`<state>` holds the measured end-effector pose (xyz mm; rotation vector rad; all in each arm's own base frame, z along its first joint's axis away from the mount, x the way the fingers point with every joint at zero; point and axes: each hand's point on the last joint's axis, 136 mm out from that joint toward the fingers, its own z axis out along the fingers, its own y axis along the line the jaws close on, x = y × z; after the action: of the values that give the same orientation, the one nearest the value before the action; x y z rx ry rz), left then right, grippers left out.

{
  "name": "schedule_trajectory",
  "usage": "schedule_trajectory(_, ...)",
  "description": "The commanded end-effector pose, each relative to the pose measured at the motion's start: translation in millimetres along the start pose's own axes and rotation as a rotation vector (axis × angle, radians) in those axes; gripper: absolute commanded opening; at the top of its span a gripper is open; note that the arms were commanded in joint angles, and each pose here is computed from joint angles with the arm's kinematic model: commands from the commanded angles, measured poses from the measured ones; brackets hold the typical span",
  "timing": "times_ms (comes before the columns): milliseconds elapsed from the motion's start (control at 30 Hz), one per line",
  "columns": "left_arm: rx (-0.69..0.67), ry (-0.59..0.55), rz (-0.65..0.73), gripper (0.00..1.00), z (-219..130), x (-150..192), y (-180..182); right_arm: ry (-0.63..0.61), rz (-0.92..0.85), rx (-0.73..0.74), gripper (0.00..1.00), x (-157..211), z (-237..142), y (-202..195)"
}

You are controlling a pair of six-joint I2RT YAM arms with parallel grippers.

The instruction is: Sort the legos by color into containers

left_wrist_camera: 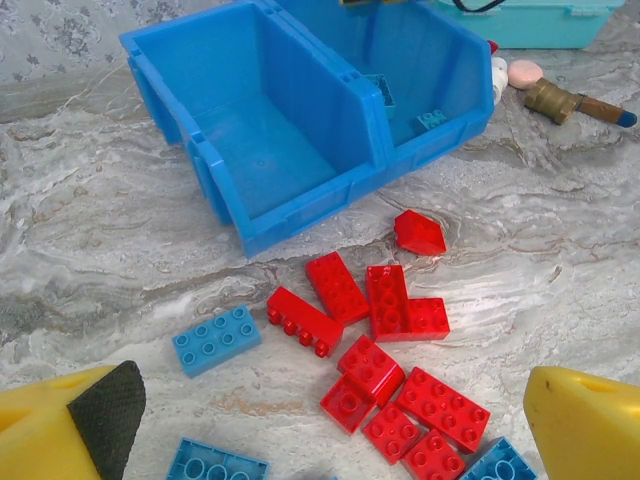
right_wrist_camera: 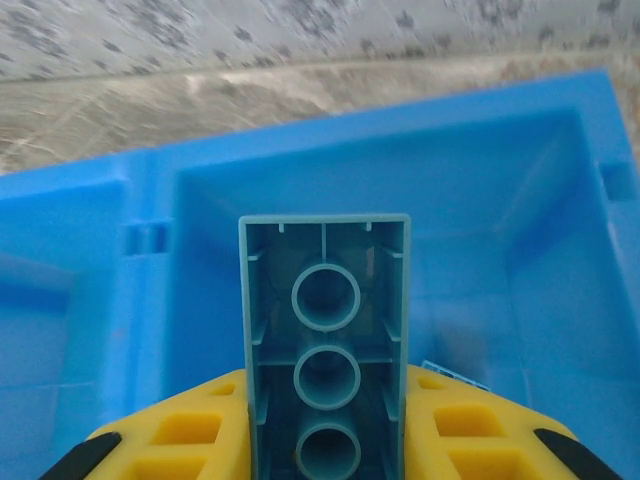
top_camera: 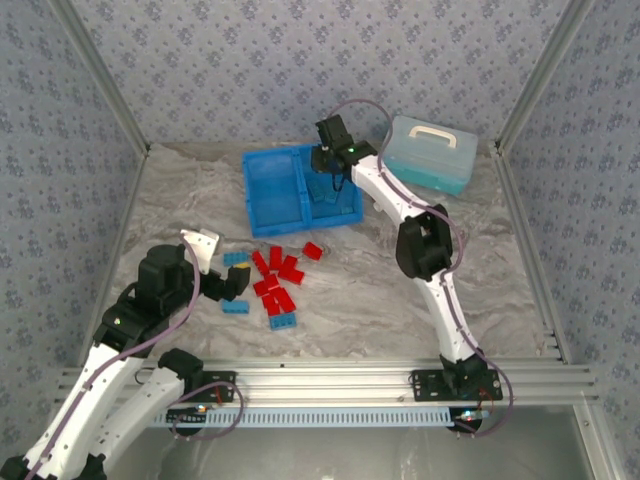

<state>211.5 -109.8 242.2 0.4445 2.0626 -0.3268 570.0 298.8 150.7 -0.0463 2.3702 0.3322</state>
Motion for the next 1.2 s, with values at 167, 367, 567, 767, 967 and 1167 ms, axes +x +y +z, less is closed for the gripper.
schedule_trajectory(167,-0.011,-0.019,0.001,0.99,-2.2,-4.6,1.9,0.089,0.097,0.001,0.42,20.0,23.5,-13.3)
schedule_trajectory(367,-0.031,-0.014,-0.012,0.99,-0.5,-5.6,5.3,0.017,0.080,-0.031,0.51,-16.7,-13.1,-3.3)
schedule_trajectory(567,-0.182,-0.025,-0.165,0.99,-6.7,-14.4,30.8,-0.065,0.049,-0.081,0.51,-52.9,-78.4,10.8)
schedule_trajectory(767,-0.488,0.049,-0.638,0.99,-18.7,26.7,72.5,-0.153,-0.096,-0.116,0.57,-45.0,-164.3,38.3)
schedule_trajectory(967,-0.582,0.212,-1.003,0.97,-1.0,91.1,63.9,-0.222,-0.195,-0.176,0.83,12.9,-233.9,50.8)
schedule_trajectory(1167,-0.523,0.330,-1.212,0.97,30.2,127.8,38.6,-0.171,-0.194,-0.163,0.94,77.7,-257.4,30.9)
